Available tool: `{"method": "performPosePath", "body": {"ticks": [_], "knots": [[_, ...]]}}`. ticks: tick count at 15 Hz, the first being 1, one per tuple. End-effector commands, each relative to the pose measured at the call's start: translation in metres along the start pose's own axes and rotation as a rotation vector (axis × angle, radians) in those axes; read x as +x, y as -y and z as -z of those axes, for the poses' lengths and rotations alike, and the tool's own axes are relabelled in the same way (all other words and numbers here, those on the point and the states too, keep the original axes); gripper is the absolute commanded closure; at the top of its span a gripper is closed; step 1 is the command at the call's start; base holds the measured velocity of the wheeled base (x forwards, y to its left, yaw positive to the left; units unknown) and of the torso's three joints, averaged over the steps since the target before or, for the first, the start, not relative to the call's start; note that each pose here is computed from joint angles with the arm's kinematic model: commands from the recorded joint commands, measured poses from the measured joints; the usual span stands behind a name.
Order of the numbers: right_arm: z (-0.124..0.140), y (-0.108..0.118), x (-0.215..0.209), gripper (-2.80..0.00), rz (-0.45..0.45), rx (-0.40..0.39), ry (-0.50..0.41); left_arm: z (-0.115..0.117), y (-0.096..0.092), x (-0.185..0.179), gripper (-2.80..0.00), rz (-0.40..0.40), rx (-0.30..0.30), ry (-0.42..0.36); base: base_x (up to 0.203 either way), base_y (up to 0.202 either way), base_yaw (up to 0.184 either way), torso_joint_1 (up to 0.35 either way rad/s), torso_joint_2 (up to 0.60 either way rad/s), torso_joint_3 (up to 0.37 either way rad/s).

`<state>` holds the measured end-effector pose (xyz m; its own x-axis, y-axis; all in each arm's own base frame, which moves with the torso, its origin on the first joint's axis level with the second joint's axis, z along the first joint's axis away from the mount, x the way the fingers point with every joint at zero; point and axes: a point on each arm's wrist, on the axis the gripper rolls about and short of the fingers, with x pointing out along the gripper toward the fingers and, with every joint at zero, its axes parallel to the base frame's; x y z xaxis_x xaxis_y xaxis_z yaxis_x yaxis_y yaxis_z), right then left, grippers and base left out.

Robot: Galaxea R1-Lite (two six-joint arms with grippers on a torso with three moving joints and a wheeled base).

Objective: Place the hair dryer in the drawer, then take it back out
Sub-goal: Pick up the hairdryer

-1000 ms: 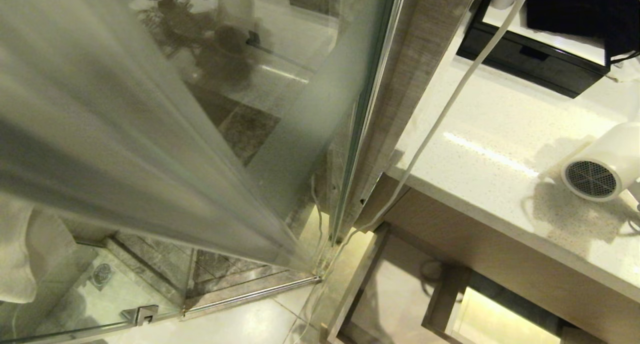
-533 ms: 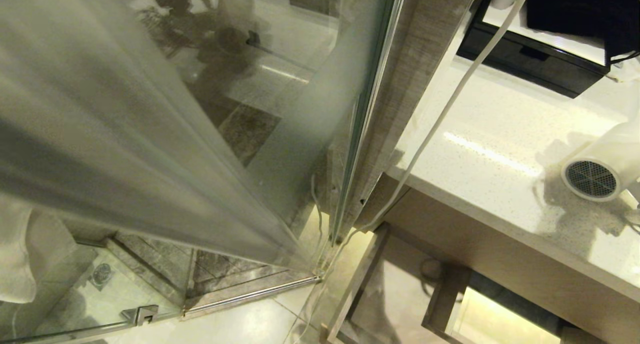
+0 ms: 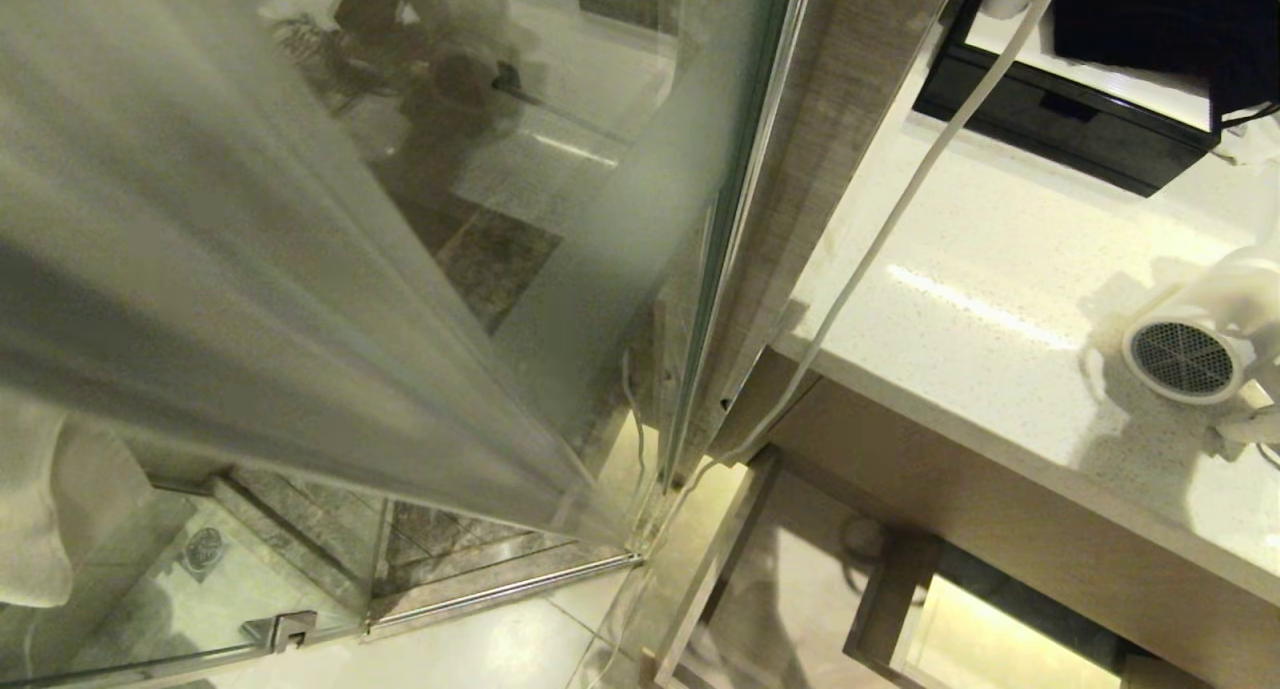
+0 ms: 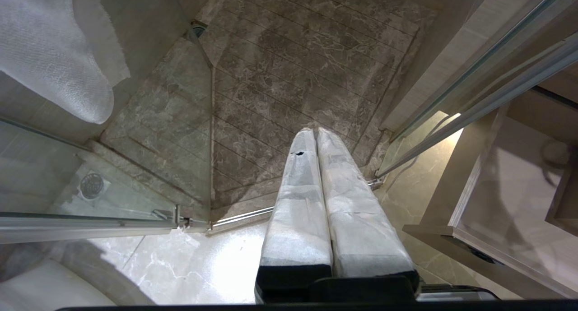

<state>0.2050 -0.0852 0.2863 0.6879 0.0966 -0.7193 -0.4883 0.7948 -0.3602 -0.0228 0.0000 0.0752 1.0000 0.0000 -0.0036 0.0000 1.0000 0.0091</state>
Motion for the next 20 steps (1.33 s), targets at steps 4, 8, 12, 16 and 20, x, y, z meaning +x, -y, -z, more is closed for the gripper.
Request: {"method": "performPosePath", "body": {"ticks": [4, 8, 12, 16, 20], "knots": [[0.003, -0.003, 0.001, 0.00, -0.019, -0.046, -0.012, 0.000, 0.000, 0.000, 0.00, -0.001, 0.000, 0.001, 0.000, 0.000, 0.000, 0.000, 0.00, 0.000], [0.004, -0.007, -0.008, 0.00, -0.008, -0.043, -0.009, 0.000, 0.000, 0.000, 0.00, -0.001, 0.000, 0.001, 0.000, 0.000, 0.000, 0.000, 0.00, 0.000], [0.003, -0.016, -0.021, 0.00, 0.015, -0.054, 0.003, 0.000, 0.000, 0.000, 0.00, 0.000, 0.000, 0.001, 0.000, 0.000, 0.000, 0.000, 0.00, 0.000], [0.002, -0.025, -0.037, 0.00, 0.054, -0.070, 0.022, 0.000, 0.000, 0.000, 0.00, 0.000, 0.000, 0.001, 0.000, 0.000, 0.000, 0.000, 0.00, 0.000], [0.002, -0.041, -0.058, 0.00, 0.078, -0.079, 0.040, 0.000, 0.000, 0.000, 0.00, -0.001, 0.000, 0.001, 0.000, 0.000, 0.000, 0.000, 0.00, 0.000]]}}
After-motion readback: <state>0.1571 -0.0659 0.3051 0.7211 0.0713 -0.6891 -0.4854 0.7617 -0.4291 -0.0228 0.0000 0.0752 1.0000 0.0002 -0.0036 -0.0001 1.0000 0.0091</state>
